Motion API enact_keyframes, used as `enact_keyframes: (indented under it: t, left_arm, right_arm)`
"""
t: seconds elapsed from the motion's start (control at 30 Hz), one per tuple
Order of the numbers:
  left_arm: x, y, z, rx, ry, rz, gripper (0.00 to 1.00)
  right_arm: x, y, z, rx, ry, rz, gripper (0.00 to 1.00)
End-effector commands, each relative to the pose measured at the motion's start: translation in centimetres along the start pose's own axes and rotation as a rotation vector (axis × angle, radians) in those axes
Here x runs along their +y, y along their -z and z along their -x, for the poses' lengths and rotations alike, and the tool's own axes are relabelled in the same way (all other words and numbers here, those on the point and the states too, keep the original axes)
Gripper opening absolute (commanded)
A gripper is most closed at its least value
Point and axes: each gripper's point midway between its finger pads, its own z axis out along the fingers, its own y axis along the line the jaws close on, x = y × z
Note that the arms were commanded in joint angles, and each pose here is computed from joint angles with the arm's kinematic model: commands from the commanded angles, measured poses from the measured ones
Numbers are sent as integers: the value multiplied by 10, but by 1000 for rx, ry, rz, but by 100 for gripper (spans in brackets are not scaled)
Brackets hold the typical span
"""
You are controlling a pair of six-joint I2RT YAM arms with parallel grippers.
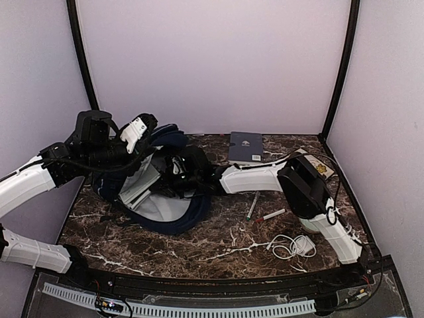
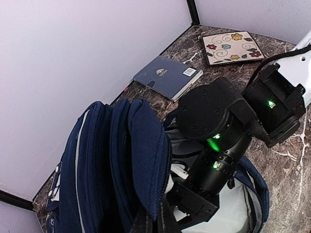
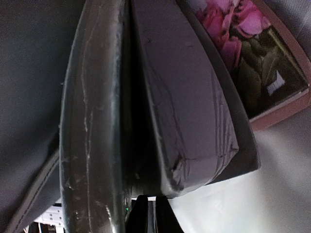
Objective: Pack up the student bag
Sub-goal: Adjust the book in the largest pocket of the bag, then place the largest pocket of the bag in the student bag.
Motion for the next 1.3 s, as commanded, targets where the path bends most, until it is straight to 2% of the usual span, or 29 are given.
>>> enact_keyframes:
  t: [0.0,0.2,0.37,0.5,0.6,0.7,0.77,0.8,0.9,0.97,1.03,1.13,1.27]
  left_arm:
    - [3,16,40,-158,3,1,0]
    - [13,-4,3,-6,11,84,0]
    - [22,-27,-27,133,36,150,0]
    - [26,-44,-43,220,46,159,0]
    - [19,-54,-56,282,36,121,0]
    - [4,-61,-61,316,40,35,31]
    - [-13,-61,-52,286,58,-74,49]
    - [-23,-59,-42,249,69,-143,56]
    - [-53,-45,3,77,87,-348,72]
    - [-57,-41,31,-18,81,-380,77]
    - [-53,-47,49,-57,71,-377,78]
    - [-42,-81,61,-22,58,-339,79]
    - [-27,-156,67,59,52,-290,79]
  right_arm:
    - [14,2,62,-166,21,25,7]
    - [30,33,54,-133,63,28,15]
    - [45,82,17,-49,149,-10,31]
    - [29,135,8,-42,240,-191,46]
    - [-6,189,26,-104,320,-446,63]
    - [-54,261,65,-197,387,-794,79]
    - [-82,307,95,-263,426,-1021,92]
    - [-93,319,105,-263,451,-1074,98]
    - [-129,341,138,-255,449,-1175,100]
    - [-153,345,157,-232,394,-1174,100]
    - [-176,349,174,-226,343,-1152,100]
    - [-202,345,195,-242,286,-1092,100]
    - [-237,339,211,-257,186,-1010,97]
